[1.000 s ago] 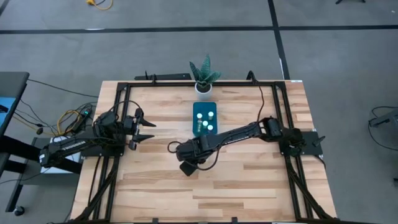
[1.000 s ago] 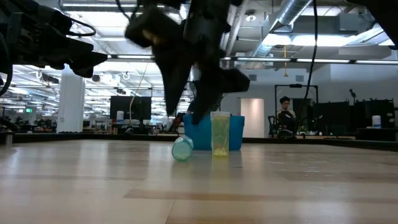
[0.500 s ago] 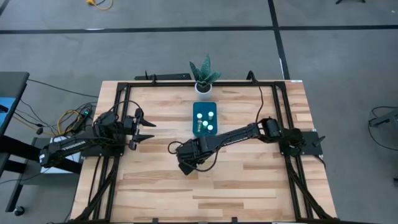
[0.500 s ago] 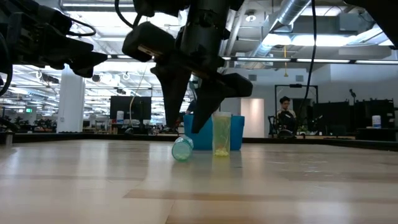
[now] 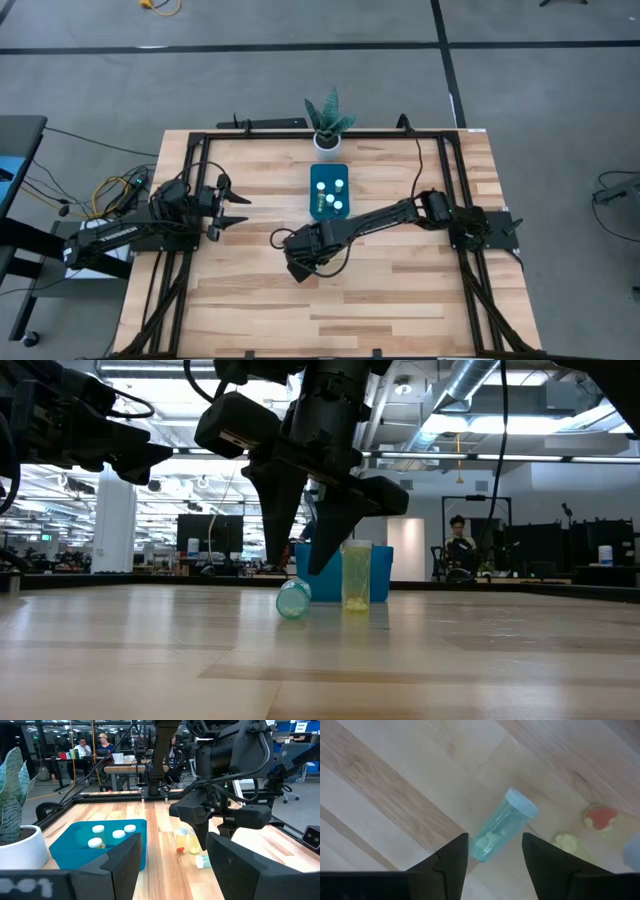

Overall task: Pick and place pill bottles into a basket
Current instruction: Put the blue tablet bottle into the bin

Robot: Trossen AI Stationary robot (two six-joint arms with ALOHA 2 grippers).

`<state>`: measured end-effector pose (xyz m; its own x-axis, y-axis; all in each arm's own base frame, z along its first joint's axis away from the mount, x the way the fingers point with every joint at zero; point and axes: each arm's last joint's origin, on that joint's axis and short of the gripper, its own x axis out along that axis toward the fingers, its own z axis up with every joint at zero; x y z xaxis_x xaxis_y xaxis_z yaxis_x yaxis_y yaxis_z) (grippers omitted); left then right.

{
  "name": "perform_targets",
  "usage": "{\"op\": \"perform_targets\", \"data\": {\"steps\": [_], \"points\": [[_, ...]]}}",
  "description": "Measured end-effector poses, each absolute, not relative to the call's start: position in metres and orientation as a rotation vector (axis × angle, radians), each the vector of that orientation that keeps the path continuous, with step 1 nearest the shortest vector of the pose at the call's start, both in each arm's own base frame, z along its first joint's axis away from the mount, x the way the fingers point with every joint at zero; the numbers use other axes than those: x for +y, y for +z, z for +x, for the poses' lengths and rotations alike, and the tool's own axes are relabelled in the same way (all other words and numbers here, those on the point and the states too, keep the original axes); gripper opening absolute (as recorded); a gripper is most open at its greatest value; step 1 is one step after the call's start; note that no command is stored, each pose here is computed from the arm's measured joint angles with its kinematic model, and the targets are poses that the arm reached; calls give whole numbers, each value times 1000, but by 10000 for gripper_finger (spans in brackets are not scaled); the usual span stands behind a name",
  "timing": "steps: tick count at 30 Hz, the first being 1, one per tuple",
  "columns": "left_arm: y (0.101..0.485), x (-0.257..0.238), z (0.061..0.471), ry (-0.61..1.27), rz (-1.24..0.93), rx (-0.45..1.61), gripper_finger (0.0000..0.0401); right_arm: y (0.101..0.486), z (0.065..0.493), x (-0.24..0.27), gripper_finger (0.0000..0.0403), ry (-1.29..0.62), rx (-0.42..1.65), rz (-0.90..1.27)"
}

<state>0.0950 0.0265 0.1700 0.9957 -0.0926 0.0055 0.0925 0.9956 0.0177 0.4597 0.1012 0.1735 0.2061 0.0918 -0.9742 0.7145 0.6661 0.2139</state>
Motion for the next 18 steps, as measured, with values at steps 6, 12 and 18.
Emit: {"op": "perform_targets", "data": {"steps": [6,12,18], "points": [[170,27,95,-92,18,-7,213,165,463,102,178,-497,1317,764],[170,26,95,-92,17,-6,213,160,463,102,178,-505,1331,760],[170,26,95,-93,17,-6,213,160,462,102,178,-508,1333,758]]}}
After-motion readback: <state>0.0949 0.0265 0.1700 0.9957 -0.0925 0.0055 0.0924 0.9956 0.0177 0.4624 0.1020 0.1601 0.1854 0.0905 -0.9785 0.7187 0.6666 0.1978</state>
